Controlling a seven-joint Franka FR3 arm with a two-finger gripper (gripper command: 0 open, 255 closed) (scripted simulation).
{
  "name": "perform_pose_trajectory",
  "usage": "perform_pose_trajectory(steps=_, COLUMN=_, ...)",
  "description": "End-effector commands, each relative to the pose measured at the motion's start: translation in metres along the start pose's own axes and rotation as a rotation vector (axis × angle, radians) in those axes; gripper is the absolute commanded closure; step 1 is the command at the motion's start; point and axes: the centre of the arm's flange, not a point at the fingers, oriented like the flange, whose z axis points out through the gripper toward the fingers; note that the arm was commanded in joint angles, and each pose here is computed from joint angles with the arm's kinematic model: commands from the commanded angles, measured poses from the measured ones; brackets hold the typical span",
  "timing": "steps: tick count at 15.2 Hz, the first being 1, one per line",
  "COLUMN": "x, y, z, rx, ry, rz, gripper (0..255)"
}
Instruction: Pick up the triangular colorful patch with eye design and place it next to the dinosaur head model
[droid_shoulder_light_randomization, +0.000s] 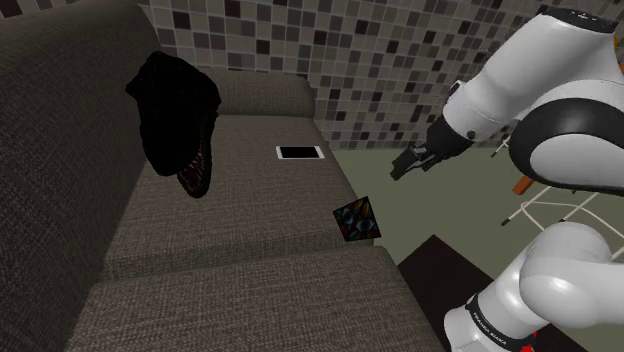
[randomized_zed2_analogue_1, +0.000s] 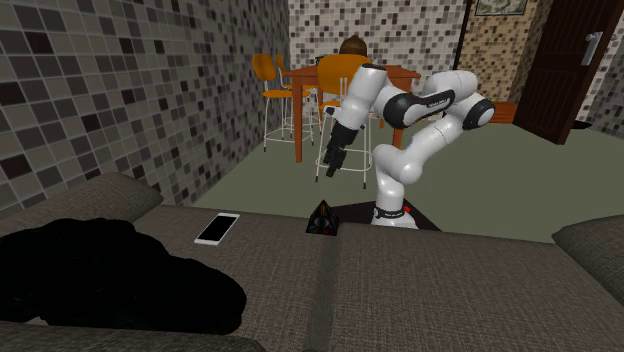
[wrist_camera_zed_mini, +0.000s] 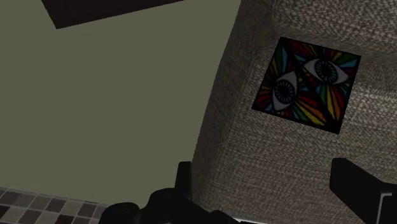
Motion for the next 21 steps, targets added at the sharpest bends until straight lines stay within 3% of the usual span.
perform_pose_trajectory(steps=1, x=-0.016, y=-0.021, z=0.014, rx=0.008, ry=0.056, rz=0.081, gripper=0)
perform_pose_trajectory(steps=6, x=-0.045, y=-0.078, z=0.051, rx=0.022, ry=0.188, rz=0.263, gripper=0)
perform_pose_trajectory(steps=7, x=-0.047, y=-0.085, z=0.056, rx=0.024, ry=0.204, rz=0.285, gripper=0)
perform_pose_trajectory(steps=15, x=-0.039, y=-0.085, z=0.095, rx=0.024, ry=0.204, rz=0.285, gripper=0)
perform_pose_trajectory(steps=21, x=-0.039, y=-0.085, z=0.095, rx=0.024, ry=0.204, rz=0.285, gripper=0)
